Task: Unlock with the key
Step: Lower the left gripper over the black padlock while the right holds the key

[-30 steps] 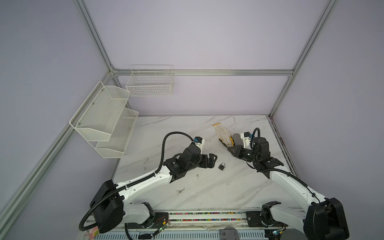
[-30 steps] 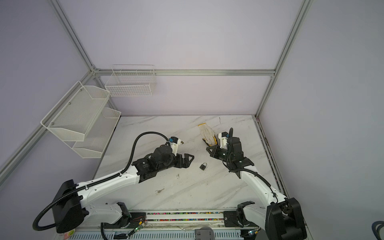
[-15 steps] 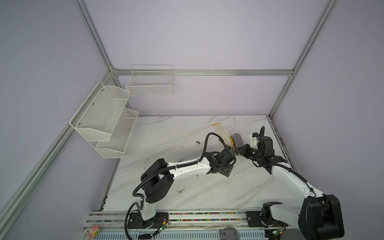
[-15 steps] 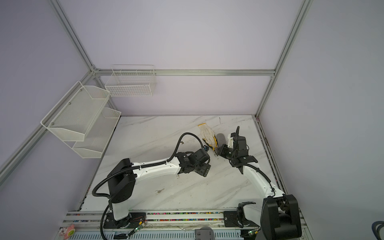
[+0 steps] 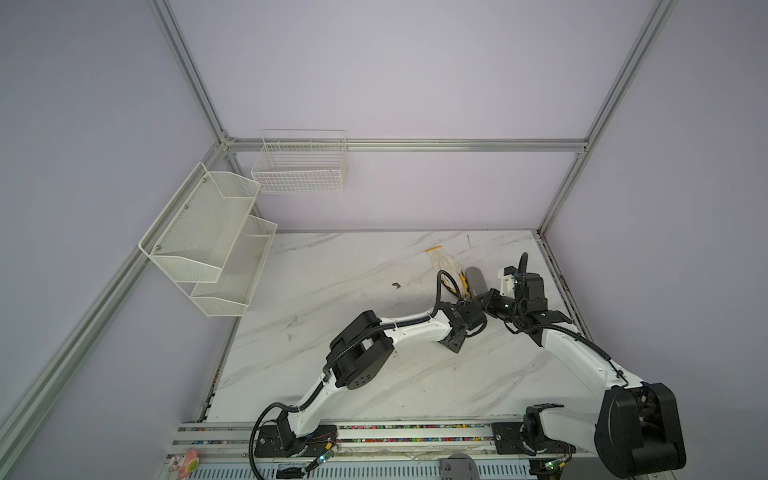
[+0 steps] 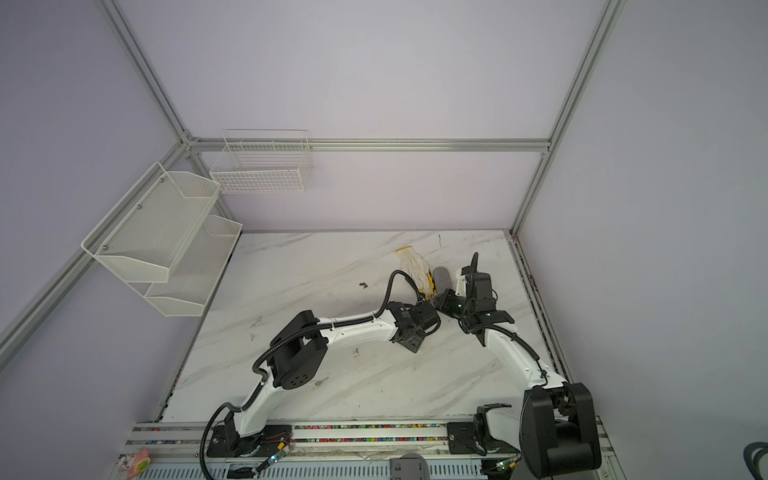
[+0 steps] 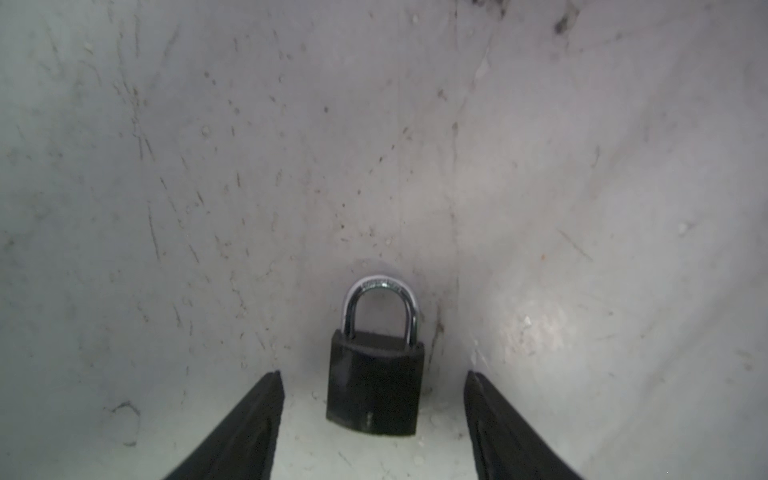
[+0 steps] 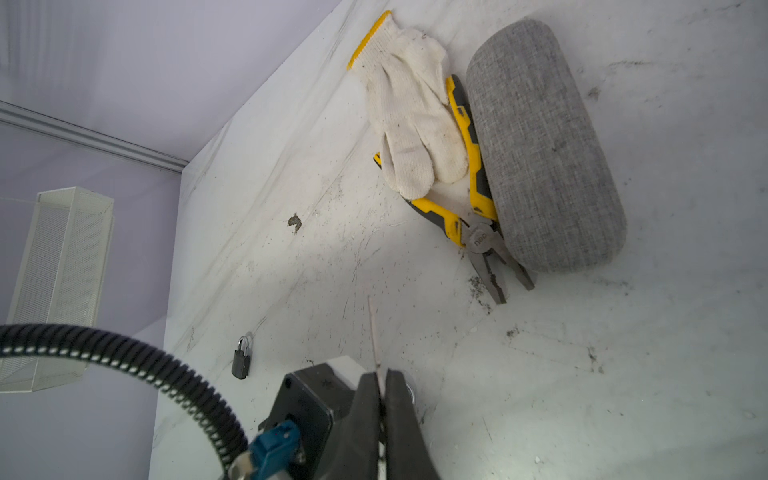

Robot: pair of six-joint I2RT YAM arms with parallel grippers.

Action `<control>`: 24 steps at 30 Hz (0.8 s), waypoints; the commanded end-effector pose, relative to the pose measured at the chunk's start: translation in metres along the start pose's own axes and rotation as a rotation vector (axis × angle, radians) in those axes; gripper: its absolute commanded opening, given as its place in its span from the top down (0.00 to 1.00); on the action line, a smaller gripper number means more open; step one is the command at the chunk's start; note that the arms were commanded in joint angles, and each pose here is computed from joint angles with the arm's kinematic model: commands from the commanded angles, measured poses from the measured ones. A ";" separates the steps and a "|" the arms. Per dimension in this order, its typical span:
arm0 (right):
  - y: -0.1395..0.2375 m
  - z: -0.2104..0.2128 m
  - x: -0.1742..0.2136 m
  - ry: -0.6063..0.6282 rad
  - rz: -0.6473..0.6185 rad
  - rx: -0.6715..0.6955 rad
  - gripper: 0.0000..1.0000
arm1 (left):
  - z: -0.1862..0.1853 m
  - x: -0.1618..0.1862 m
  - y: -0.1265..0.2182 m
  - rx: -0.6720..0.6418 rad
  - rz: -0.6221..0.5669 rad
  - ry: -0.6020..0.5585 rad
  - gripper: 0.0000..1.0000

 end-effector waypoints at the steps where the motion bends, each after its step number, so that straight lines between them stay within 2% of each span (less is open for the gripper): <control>1: 0.003 0.003 -0.009 0.027 -0.024 -0.004 1.00 | 0.003 -0.025 0.017 0.000 -0.044 0.068 0.33; 16: -0.001 0.004 -0.003 0.026 0.002 -0.024 1.00 | -0.005 -0.022 0.000 0.106 0.048 0.162 0.47; 24: -0.001 0.004 0.000 0.028 0.008 -0.032 1.00 | -0.003 -0.021 -0.007 0.093 0.054 0.184 0.54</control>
Point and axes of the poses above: each gripper's point midway between its finger pads, its own y axis back along the fingers, its own z axis along the line the jaws close on, x = y × z, the point moved 1 cm from there along y, back along the fingers, and after that the axes turned 3 degrees about y, right-handed, at the moved point
